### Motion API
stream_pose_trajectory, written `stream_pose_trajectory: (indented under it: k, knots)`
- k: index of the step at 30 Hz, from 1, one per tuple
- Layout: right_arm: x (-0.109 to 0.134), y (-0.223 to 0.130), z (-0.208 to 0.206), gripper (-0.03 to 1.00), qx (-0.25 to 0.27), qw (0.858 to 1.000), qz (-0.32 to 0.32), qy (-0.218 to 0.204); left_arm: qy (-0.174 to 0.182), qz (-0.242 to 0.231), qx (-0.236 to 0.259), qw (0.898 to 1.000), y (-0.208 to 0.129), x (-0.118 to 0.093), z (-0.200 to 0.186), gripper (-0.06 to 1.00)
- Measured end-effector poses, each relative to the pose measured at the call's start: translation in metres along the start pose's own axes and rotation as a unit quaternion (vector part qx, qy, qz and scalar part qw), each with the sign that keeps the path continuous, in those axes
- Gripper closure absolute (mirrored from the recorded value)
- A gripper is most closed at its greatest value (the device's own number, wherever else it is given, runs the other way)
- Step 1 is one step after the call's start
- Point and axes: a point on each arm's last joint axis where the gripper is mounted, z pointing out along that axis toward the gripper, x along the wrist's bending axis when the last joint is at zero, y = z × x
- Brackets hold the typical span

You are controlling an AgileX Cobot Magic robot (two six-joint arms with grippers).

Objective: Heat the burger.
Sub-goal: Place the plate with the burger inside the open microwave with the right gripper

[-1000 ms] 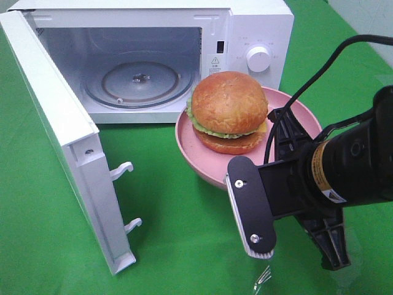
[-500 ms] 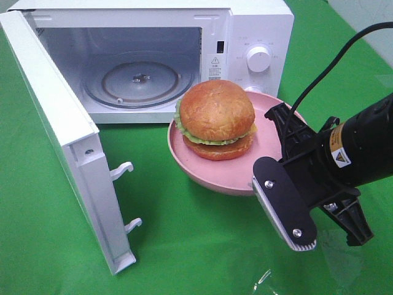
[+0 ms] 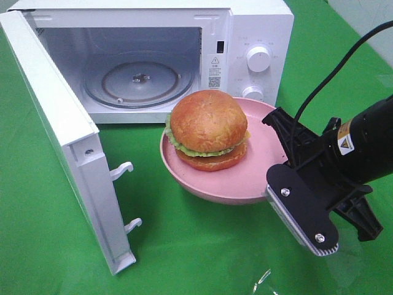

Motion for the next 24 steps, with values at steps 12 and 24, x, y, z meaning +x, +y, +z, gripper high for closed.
stream_pose_trajectory:
  k: [12, 24]
  knots:
    - [-0.026, -0.002, -0.008, 0.92, -0.003, 1.0, 0.017, -0.002, 0.0, 0.0, 0.0, 1.0, 0.0, 0.0, 0.0, -0.04]
    - [-0.047, -0.003, 0.004, 0.92, -0.008, 1.0, 0.024, 0.004, 0.0, 0.0, 0.0, 1.0, 0.0, 0.0, 0.0, -0.04]
